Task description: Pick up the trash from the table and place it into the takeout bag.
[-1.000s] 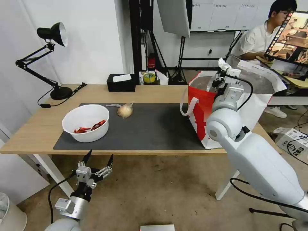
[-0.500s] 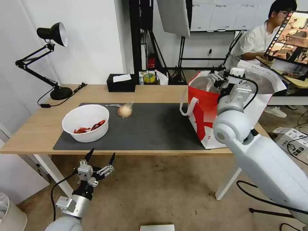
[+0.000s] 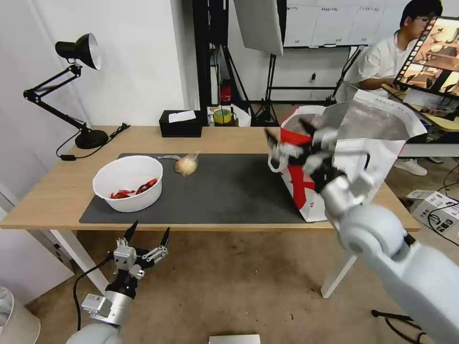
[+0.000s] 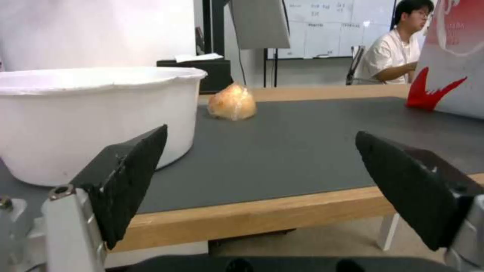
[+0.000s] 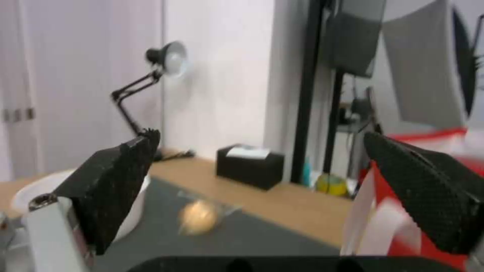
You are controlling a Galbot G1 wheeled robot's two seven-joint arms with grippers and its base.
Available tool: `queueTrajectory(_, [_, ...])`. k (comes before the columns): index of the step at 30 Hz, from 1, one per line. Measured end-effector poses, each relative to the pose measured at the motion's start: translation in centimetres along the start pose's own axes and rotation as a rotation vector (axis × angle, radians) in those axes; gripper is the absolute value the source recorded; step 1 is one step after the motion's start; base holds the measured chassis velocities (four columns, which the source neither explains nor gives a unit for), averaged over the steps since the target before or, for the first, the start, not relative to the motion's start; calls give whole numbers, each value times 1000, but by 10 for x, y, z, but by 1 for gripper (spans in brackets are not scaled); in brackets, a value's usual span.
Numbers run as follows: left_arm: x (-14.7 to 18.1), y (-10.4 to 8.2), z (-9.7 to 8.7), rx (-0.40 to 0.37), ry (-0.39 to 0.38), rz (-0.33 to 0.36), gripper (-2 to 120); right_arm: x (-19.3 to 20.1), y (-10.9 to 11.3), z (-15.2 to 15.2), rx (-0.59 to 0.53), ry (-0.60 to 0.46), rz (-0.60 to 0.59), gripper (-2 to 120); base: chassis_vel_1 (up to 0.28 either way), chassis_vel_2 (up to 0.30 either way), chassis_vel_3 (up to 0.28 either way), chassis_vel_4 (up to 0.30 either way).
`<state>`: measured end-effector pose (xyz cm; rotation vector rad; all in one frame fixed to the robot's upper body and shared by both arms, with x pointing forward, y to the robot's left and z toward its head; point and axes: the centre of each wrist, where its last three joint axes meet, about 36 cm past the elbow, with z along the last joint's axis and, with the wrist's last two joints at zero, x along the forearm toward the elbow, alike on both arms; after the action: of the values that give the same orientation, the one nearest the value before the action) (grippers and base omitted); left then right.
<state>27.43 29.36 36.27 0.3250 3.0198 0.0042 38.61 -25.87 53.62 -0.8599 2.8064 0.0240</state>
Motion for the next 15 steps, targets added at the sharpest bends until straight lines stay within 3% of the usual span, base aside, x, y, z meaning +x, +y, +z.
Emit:
queueTrajectory(8, [-5, 0, 2, 1, -8, -1, 100, 63, 18, 44, -32, 75, 25, 100, 0, 0, 0, 0])
queueTrajectory(15, [-2, -1, 4, 13, -2, -9, 100, 118, 62, 93, -93, 124, 169, 100, 0, 0, 0, 0])
